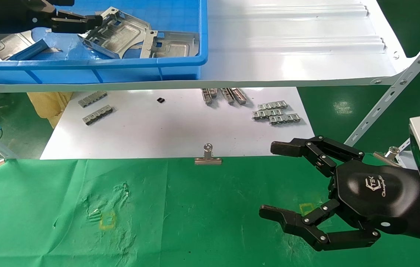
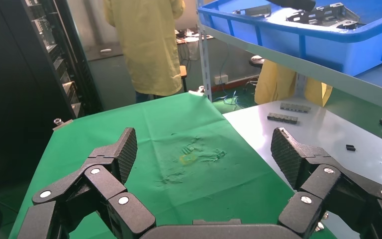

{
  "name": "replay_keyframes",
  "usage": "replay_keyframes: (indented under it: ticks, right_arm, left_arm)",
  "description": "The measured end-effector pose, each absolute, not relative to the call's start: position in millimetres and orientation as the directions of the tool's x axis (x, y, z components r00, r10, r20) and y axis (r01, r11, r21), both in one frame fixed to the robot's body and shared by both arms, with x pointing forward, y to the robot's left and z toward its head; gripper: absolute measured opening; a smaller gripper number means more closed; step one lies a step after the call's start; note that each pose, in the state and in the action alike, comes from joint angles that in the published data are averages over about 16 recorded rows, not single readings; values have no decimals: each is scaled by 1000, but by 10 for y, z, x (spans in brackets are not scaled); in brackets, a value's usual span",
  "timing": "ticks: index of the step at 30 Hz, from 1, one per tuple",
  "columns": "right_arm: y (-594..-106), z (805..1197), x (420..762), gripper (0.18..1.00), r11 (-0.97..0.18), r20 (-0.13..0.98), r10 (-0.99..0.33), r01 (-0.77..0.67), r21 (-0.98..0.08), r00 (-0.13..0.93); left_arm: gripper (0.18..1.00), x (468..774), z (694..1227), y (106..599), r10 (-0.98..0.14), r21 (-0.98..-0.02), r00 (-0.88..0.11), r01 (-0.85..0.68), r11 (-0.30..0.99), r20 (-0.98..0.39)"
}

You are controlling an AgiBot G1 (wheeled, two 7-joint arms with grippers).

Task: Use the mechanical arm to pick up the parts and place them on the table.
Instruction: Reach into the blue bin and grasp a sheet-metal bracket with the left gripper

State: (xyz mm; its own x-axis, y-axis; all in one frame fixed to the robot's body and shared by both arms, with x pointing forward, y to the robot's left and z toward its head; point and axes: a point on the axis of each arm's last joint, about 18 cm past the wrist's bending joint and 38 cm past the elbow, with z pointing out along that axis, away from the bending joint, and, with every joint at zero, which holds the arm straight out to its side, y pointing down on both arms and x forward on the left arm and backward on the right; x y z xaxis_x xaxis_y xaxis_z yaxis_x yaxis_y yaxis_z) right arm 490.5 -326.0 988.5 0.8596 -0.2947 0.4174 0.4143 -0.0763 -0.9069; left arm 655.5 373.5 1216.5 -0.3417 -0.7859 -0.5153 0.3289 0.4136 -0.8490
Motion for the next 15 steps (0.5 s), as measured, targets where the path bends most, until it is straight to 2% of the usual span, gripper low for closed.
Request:
replay_keyframes:
  ticks: [8, 15]
  right_arm:
    - [-3260, 9885, 4905, 1001, -76, 417, -295, 414, -907, 860]
    - [-3260, 9885, 4905, 1001, -76, 417, -295, 414, -907, 860]
  left_arm:
    - [867, 6540, 12143, 3736, -784, -854, -357, 327, 405, -508]
    - [939, 6563, 12093, 3733, -782, -857, -363, 309, 412, -507]
